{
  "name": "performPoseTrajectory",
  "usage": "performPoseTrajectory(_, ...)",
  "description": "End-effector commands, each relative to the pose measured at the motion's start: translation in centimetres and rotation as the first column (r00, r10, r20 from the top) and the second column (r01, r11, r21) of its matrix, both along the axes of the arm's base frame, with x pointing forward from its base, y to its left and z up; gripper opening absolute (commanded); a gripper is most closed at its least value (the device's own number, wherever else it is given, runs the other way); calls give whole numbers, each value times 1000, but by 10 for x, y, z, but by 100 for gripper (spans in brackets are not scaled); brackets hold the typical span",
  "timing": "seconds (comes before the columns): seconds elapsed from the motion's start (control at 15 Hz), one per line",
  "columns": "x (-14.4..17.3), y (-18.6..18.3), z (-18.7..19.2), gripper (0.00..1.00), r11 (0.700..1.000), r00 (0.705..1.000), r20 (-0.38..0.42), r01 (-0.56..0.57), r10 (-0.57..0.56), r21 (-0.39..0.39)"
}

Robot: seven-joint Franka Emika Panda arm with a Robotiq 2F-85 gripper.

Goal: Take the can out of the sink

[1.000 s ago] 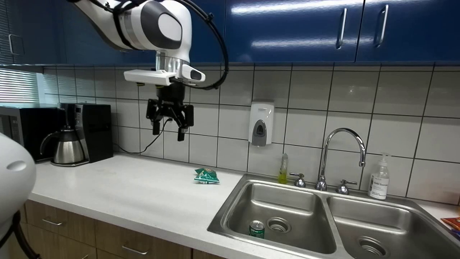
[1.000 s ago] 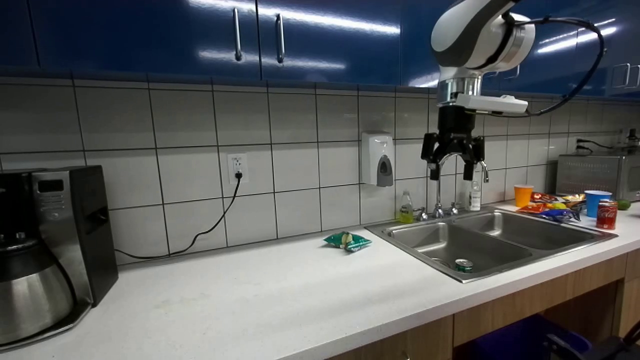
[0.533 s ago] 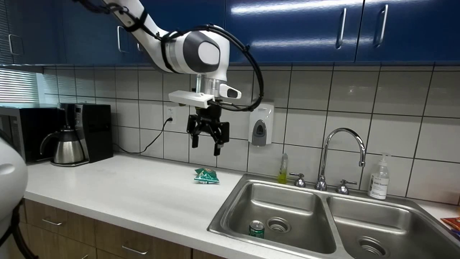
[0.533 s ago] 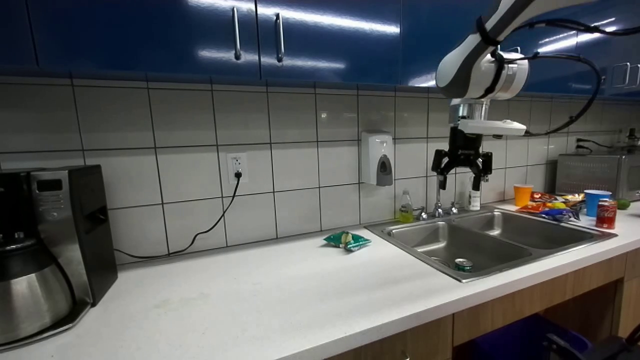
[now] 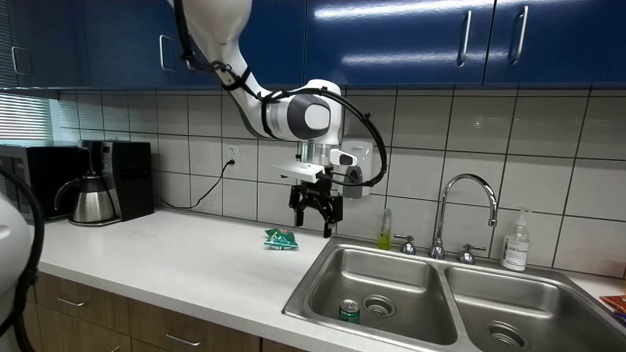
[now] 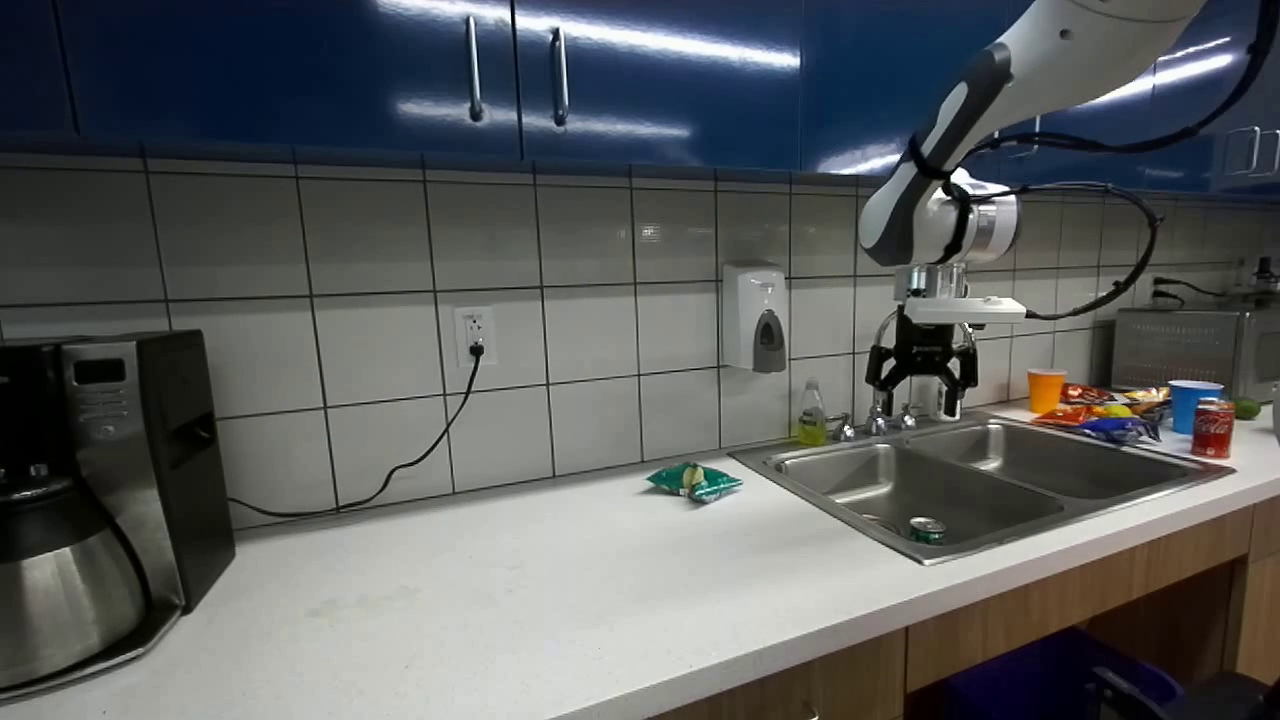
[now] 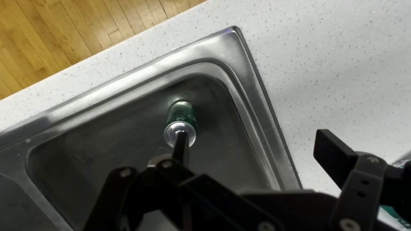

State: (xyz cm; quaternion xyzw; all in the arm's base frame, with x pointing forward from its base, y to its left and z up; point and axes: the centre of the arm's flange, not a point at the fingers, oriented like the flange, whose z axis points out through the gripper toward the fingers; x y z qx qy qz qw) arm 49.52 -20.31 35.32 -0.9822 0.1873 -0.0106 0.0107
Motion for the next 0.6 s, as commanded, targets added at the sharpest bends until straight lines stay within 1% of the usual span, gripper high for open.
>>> performPoseTrajectory(0.0,36,-25,-29,100,999,1000,1,31,-31,-7)
performPoseTrajectory(0.27,51,-39,-66,100,998,998,-18,56,-56,-23)
performPoseTrajectory(0.53,58,-49,-99,100,997,996,-47,70,-71,-33)
